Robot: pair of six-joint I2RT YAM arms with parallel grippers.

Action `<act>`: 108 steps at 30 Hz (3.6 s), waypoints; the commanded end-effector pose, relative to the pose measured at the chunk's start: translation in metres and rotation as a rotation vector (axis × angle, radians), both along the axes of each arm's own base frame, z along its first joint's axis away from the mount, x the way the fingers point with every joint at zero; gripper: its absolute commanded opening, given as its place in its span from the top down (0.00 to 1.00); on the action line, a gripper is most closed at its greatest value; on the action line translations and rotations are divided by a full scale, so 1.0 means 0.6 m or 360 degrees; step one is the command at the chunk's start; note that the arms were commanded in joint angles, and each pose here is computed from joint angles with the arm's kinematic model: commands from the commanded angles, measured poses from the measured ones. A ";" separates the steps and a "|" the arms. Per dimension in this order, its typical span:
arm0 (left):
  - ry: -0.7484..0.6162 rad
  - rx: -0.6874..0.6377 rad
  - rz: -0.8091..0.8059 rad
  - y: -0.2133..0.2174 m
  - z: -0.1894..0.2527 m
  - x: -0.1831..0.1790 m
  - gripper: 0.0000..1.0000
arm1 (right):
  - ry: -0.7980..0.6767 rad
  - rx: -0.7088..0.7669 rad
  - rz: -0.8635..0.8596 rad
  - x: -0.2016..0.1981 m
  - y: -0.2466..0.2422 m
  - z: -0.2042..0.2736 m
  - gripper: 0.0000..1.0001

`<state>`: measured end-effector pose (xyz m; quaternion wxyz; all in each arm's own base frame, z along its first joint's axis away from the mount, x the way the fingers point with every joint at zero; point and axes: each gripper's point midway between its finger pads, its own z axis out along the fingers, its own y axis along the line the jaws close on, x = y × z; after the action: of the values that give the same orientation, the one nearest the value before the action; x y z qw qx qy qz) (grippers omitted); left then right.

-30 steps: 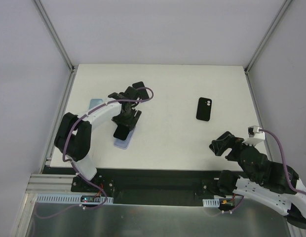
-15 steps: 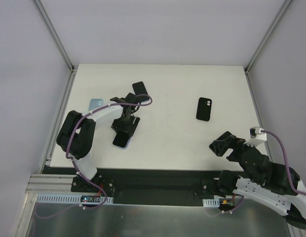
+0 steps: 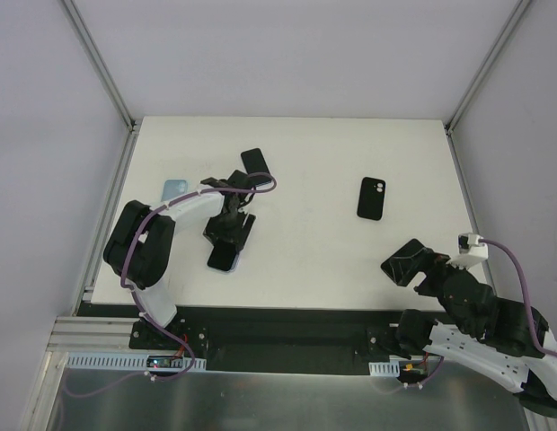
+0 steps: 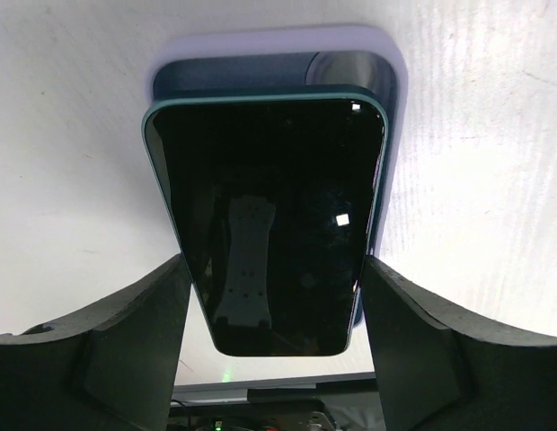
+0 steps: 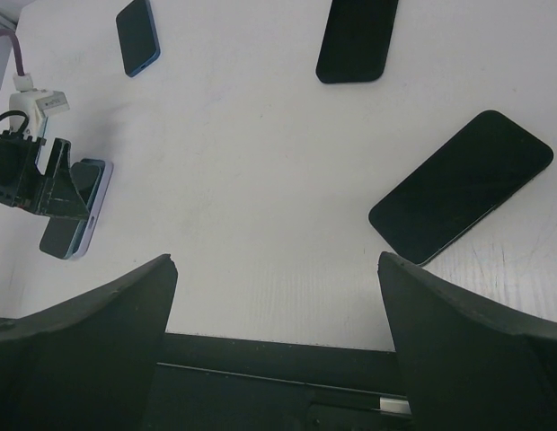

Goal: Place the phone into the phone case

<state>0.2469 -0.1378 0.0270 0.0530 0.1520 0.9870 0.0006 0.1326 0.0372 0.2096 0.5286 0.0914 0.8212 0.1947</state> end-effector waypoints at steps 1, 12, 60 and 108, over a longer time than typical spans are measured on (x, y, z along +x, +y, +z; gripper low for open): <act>-0.0057 -0.0104 0.0040 -0.024 0.032 0.014 0.30 | 0.0035 0.0020 0.0015 -0.006 0.002 -0.007 0.03; -0.0122 -0.0214 0.0113 -0.033 0.073 0.029 0.05 | 0.0038 0.0032 0.0015 -0.007 0.000 -0.009 0.03; 0.0161 -0.0509 0.0483 -0.069 -0.002 -0.038 1.00 | 0.0123 -0.0015 0.0265 0.007 0.113 -0.002 0.03; -0.0001 -0.1031 0.0709 -0.087 0.006 0.024 0.74 | 0.0833 -0.0108 0.1377 0.165 0.534 -0.255 0.41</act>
<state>0.2534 -0.1830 0.0301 0.0997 -0.0983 0.9476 -0.2872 0.2243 0.3375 0.0424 0.1625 -0.2161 0.9165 0.2947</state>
